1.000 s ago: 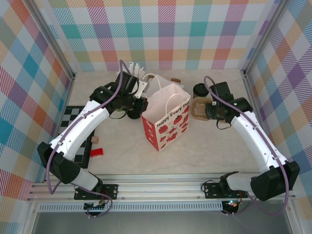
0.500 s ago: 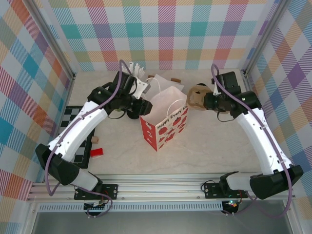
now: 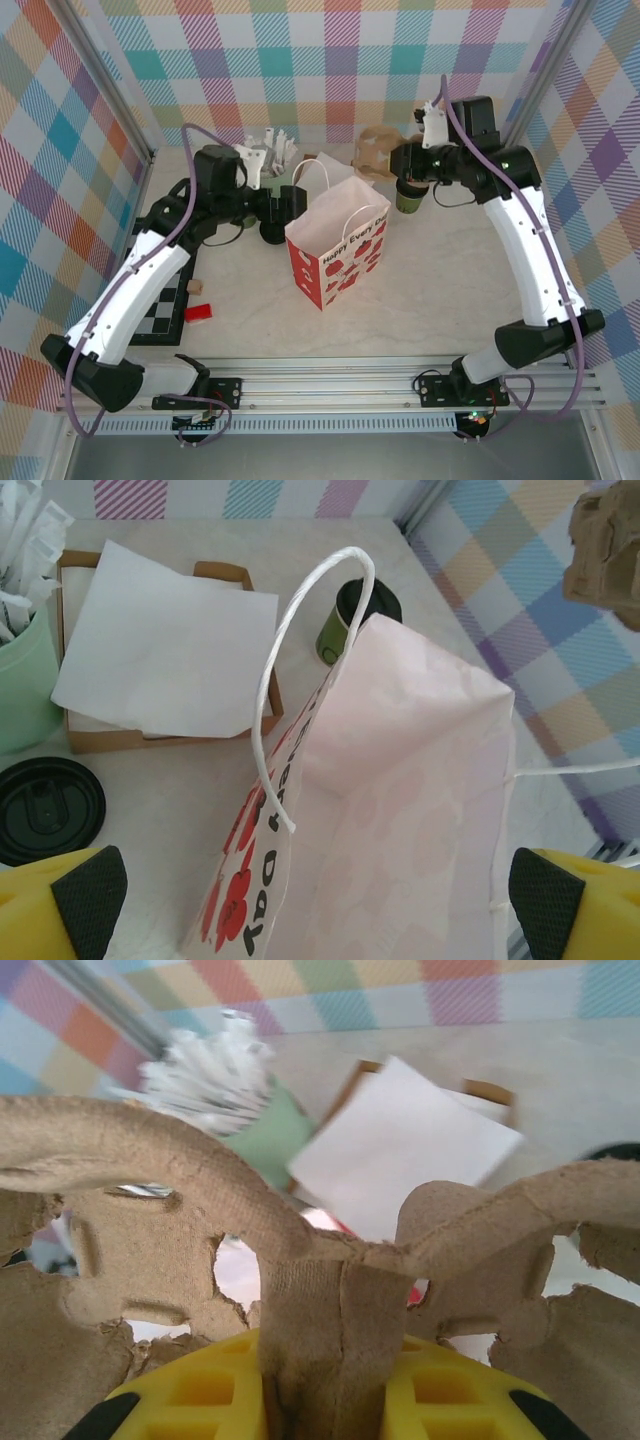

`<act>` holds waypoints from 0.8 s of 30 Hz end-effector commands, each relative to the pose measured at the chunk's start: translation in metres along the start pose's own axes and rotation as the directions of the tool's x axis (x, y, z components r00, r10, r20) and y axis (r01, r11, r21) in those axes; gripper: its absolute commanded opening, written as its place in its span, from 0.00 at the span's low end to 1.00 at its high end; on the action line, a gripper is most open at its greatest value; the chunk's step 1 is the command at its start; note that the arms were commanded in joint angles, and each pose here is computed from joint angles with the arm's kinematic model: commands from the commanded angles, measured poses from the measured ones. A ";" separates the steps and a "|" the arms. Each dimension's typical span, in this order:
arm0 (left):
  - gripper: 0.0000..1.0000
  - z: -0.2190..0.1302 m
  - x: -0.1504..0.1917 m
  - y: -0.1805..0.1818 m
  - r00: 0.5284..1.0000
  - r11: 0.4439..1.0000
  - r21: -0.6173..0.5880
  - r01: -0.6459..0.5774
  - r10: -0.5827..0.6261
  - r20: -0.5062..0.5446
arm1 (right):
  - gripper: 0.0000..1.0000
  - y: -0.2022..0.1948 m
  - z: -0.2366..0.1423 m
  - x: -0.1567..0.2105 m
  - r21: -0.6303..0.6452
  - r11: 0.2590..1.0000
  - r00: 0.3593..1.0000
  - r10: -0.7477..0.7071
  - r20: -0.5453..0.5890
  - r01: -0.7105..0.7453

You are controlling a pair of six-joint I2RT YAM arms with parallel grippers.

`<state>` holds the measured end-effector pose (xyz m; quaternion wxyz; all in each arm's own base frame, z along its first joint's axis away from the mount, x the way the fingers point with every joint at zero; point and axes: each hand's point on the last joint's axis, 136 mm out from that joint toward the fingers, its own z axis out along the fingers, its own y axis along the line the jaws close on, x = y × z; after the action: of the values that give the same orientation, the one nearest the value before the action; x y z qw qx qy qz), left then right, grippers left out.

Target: Pack the takeout coffee

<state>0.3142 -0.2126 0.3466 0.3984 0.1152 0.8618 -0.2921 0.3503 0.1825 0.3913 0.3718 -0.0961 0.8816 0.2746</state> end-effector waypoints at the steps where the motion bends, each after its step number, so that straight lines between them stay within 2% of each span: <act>1: 1.00 -0.017 -0.024 0.008 0.980 0.991 -0.034 0.130 -0.123 0.159 | 0.02 0.042 0.000 -0.015 -0.232 0.972 0.999 -0.048 -0.001 0.047; 3: 1.00 -0.017 -0.021 0.012 0.971 0.984 -0.035 0.173 -0.165 0.174 | 0.01 0.060 0.002 -0.015 -0.334 0.942 0.998 -0.056 -0.035 0.041; 6: 1.00 -0.010 -0.017 0.010 0.971 0.979 -0.017 0.203 -0.199 0.135 | 0.01 0.085 0.007 -0.006 -0.463 0.886 0.990 -0.081 -0.114 0.019; 12: 1.00 0.015 -0.023 0.009 0.973 0.978 -0.003 0.209 -0.208 0.098 | 0.01 0.089 0.028 0.009 -0.478 0.875 0.972 -0.046 -0.232 -0.073; 15: 0.95 0.029 -0.031 0.010 0.975 0.979 0.006 0.204 -0.204 0.086 | 0.02 0.094 0.031 0.018 -0.518 0.848 0.959 -0.041 -0.280 -0.114; 18: 0.82 0.043 -0.038 0.010 0.976 0.979 0.024 0.203 -0.205 0.072 | 0.02 0.088 0.040 0.031 -0.506 0.849 0.943 -0.027 -0.331 -0.153; 21: 0.58 0.053 -0.042 0.022 0.974 0.976 -0.010 0.216 -0.215 0.070 | 0.02 0.083 0.044 0.042 -0.497 0.851 0.933 -0.022 -0.359 -0.171; 24: 0.35 0.059 -0.045 0.024 0.974 0.976 0.016 0.219 -0.220 0.051 | 0.03 0.081 0.048 0.055 -0.498 0.844 0.914 -0.026 -0.405 -0.197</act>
<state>0.3820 -0.2268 0.3187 0.3680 0.0065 0.8735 -0.3186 0.3264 0.2771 0.3569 0.1545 -0.1910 0.8424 0.4796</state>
